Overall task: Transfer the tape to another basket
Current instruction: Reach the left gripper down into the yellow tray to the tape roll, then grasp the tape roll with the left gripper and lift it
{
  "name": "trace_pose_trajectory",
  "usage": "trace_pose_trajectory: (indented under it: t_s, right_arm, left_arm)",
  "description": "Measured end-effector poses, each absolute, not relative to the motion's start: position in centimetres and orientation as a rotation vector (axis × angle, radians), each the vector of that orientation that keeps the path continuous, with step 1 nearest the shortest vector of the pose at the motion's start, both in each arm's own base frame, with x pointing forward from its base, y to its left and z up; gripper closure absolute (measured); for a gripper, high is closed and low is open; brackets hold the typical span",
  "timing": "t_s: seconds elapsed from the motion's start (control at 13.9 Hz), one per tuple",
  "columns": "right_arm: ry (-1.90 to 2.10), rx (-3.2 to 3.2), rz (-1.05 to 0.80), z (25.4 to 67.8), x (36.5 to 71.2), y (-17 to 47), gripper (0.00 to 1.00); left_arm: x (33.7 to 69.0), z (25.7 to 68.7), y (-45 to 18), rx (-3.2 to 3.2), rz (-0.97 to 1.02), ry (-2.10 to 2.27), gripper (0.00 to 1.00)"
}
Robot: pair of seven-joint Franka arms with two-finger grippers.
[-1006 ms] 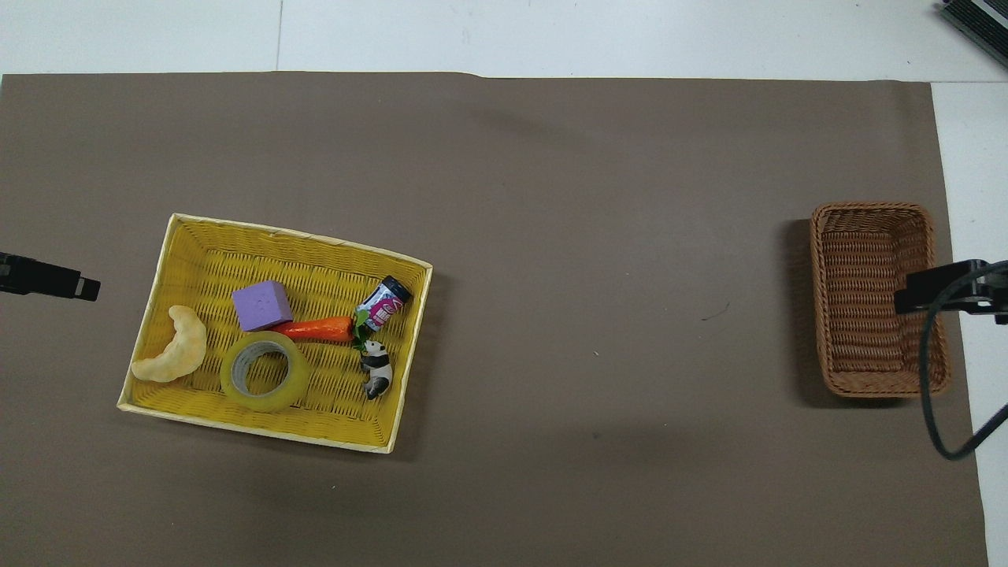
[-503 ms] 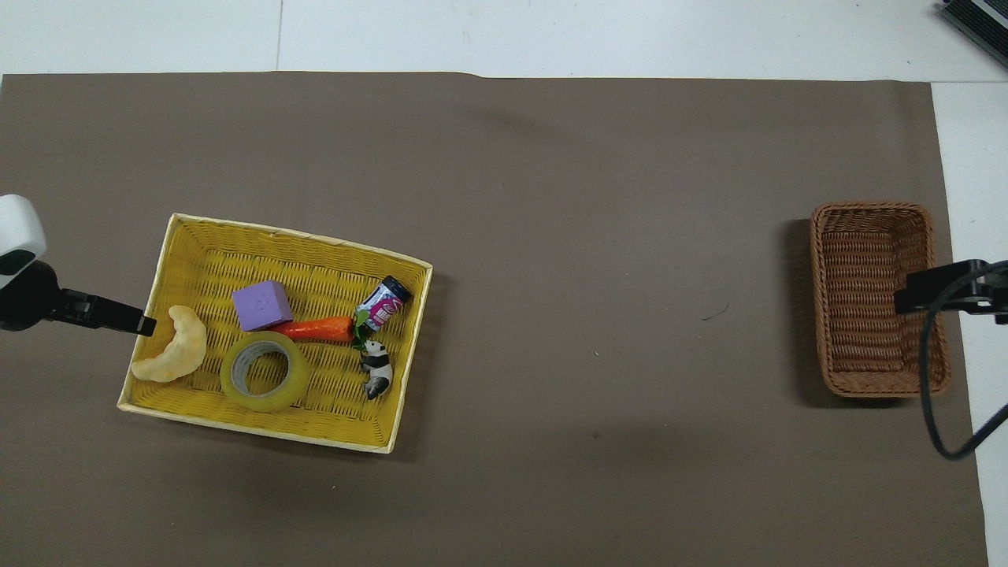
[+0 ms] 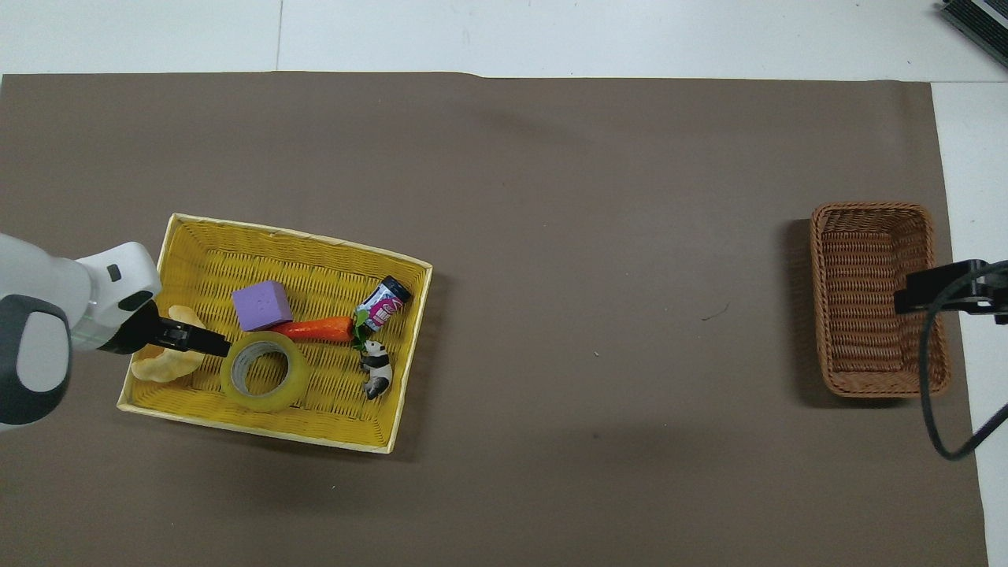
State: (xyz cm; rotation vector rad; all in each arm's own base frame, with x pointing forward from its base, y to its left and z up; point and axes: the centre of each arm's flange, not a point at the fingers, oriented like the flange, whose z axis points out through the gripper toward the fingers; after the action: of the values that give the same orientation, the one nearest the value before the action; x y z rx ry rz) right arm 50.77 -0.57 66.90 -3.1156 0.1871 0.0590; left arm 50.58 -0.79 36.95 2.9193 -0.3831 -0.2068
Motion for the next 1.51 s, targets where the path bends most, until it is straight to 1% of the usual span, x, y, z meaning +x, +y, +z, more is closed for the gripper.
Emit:
trace_pose_trajectory:
  t_s: [0.22, 0.36, 0.43, 0.5, 0.65, 0.72, 0.79, 1.15, 1.51]
  right_arm:
    - [0.187, -3.116, 0.059, 66.9, 50.8, -0.6, 0.0]
    - [0.187, -3.116, 0.059, 66.9, 50.8, -0.6, 0.0]
    - [0.187, -3.116, 0.059, 66.9, 50.8, -0.6, 0.0]
    - [0.187, -3.116, 0.059, 66.9, 50.8, -0.6, 0.0]
    - [0.187, -3.116, 0.059, 66.9, 50.8, -0.6, 0.0]
    - [0.187, -3.116, 0.059, 66.9, 50.8, -0.6, 0.0]
    - [0.187, -3.116, 0.059, 66.9, 50.8, -0.6, 0.0]
    - [0.187, -3.116, 0.059, 66.9, 50.8, -0.6, 0.0]
    - [0.187, -3.116, 0.059, 66.9, 50.8, -0.6, 0.0]
  left_arm:
    - [48.4, 32.7, -2.2, 2.937, -0.213, -0.38, 0.0]
    - [46.9, 30.4, -2.9, 2.955, -0.215, -0.344, 0.06]
    - [46.7, 30.1, -3.0, 2.963, -0.204, -0.326, 0.17]
    - [46.7, 30.3, -2.7, 2.966, -0.197, -0.306, 0.31]
    - [46.7, 30.8, -2.5, 2.961, -0.218, -0.292, 0.54]
    - [46.9, 31.2, -2.7, 2.952, -0.25, -0.283, 0.71]
    - [47.4, 31.8, -2.9, 2.944, -0.283, -0.268, 0.78]
    - [50.4, 36.6, -2.6, 2.92, -0.345, -0.222, 0.78]
    - [52.7, 43.4, -1.2, 2.907, -0.323, -0.217, 0.78]
